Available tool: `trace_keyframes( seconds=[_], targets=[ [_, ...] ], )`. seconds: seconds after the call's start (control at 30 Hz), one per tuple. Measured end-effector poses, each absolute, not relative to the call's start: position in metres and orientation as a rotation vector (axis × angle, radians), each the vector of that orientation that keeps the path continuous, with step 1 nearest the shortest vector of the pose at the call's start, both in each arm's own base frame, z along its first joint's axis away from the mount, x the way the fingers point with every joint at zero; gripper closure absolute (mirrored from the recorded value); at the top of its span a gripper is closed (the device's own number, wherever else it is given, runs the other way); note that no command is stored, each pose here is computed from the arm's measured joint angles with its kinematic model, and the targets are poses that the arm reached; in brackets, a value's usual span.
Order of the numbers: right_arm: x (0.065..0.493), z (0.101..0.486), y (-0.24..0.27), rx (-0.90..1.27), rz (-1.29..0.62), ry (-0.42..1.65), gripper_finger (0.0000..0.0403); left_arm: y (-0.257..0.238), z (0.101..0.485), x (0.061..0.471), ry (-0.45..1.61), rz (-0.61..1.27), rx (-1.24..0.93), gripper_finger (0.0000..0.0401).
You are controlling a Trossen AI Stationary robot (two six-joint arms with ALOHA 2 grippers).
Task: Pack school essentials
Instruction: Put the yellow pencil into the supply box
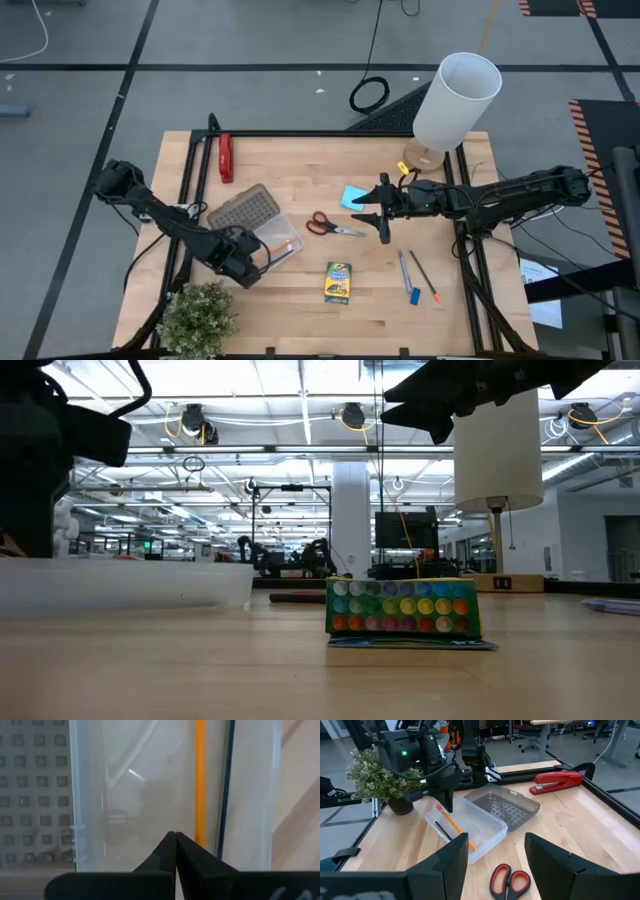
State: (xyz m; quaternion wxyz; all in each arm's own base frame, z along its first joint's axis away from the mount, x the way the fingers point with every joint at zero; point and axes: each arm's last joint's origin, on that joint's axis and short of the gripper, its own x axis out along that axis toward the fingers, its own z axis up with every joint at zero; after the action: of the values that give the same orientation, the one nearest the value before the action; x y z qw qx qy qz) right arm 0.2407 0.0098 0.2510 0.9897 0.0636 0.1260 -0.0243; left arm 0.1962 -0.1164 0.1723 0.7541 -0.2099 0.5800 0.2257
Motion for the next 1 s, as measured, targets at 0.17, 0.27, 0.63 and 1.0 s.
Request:
trace_keyframes(
  seconds=[0.17,0.27,0.63,1.0],
  targets=[
    [0.241,0.251,0.01,0.128,-0.049,0.253,0.0216,-0.123,0.173,0.197,1.258,0.457,-0.499,0.0389],
    [0.241,0.251,0.01,0.128,-0.049,0.253,0.0216,-0.125,0.173,0.199,1.223,0.439,-0.489,0.039],
    [0.241,0.251,0.01,0.128,-0.049,0.253,0.0216,-0.122,0.175,0.205,1.204,0.385,-0.468,0.0391],
    [0.241,0.251,0.01,0.128,-0.049,0.253,0.0216,-0.128,0.175,0.199,1.162,0.418,-0.431,0.0397]
  ],
)
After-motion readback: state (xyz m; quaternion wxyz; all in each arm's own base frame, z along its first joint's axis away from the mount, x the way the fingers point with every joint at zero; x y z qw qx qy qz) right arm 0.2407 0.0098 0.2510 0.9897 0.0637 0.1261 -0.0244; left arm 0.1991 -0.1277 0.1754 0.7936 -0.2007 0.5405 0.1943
